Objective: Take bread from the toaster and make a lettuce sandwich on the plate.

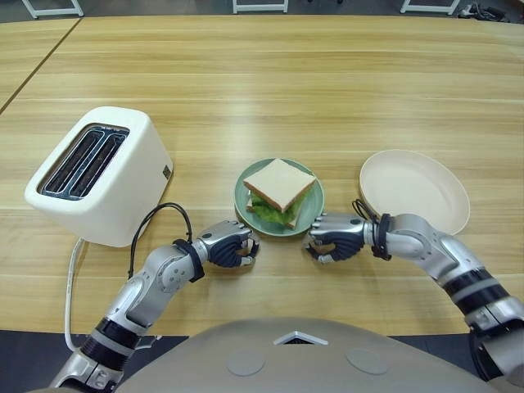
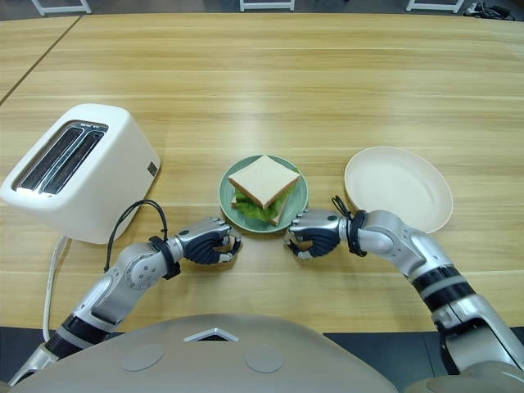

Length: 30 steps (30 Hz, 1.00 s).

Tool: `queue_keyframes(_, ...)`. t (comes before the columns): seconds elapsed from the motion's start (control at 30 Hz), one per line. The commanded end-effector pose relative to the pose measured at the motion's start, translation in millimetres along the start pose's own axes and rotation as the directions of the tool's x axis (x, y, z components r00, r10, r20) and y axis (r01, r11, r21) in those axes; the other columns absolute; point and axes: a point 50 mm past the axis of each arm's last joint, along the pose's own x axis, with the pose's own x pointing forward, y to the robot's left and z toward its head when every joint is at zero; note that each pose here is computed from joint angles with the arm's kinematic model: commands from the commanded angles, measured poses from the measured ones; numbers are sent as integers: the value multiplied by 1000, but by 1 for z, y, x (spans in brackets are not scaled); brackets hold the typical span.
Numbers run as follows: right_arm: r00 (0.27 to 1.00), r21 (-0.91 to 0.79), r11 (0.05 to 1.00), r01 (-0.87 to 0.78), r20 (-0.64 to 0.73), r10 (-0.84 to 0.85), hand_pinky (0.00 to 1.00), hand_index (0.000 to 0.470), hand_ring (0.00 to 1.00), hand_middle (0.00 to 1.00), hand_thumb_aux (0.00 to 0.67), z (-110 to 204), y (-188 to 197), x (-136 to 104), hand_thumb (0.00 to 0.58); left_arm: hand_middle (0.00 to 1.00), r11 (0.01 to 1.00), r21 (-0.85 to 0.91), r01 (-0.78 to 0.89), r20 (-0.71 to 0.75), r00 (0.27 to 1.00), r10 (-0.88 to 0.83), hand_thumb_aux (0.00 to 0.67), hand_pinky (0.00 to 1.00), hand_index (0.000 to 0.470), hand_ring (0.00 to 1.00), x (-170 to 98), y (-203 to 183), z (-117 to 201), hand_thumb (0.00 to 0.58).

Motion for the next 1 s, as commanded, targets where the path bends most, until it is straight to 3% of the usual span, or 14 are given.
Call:
queue_keyframes(0.03,992,-5,993,-119,-49,118,1000,470,1000,1000,670,-12,17,17,580,1000,999,-20,29,-53,998,-30,670,1000,470,1000,13,0,-19,580)
queue_keyframes(0.13,993,-23,994,-111,-41,110,929,470,929,929,670,-17,10,28,580,1000,1000,-6,-1,-75,997,0,670,1000,470,1000,23,10,-30,580)
queue_keyframes(0.4,995,-64,997,-44,-92,38,925,470,925,925,670,-33,-23,61,580,1000,990,98,-101,-192,974,119,670,1000,470,1000,43,52,-76,580)
queue_keyframes(0.57,993,-102,995,1,-121,-13,925,470,925,925,670,-40,-38,74,580,1000,986,111,-127,-168,975,144,670,1000,470,1000,51,54,-76,580)
queue_keyframes(0.73,990,-138,984,111,-72,-122,929,470,929,929,670,-36,-51,58,580,1000,980,99,-170,-76,981,178,670,1000,470,1000,41,52,-54,580)
queue_keyframes(0.8,984,-147,975,166,-46,-174,929,470,929,929,670,-30,-54,42,580,1000,973,101,-207,-37,977,211,510,1000,358,1000,29,54,-40,547)
queue_keyframes(0.83,980,-153,970,190,-33,-197,918,415,918,918,591,-26,-54,32,572,1000,968,106,-227,-23,973,231,418,1000,293,1000,21,56,-33,498)
queue_keyframes(0.87,974,-154,963,220,-19,-225,918,337,918,918,481,-19,-54,21,534,1000,961,119,-252,-16,967,255,268,1000,188,1000,10,58,-26,371)
queue_keyframes(0.9,967,-155,955,252,-6,-256,914,323,914,914,460,-12,-54,10,523,1000,952,130,-276,-12,960,280,26,1000,18,1000,0,60,-19,45)
queue_keyframes(0.93,957,-149,947,286,3,-289,725,142,725,725,202,-4,-54,-2,297,251,944,139,-299,-8,953,303,0,251,0,251,-12,62,-10,0)
queue_keyframes(0.97,947,-140,937,319,10,-321,353,0,353,353,0,3,-55,-13,0,0,936,147,-321,-4,946,325,0,0,0,0,-23,62,-2,0)
queue_keyframes(1.0,935,-127,927,352,14,-353,125,0,125,125,0,10,-55,-22,0,0,929,149,-339,-4,939,343,0,0,0,0,-34,61,6,0)
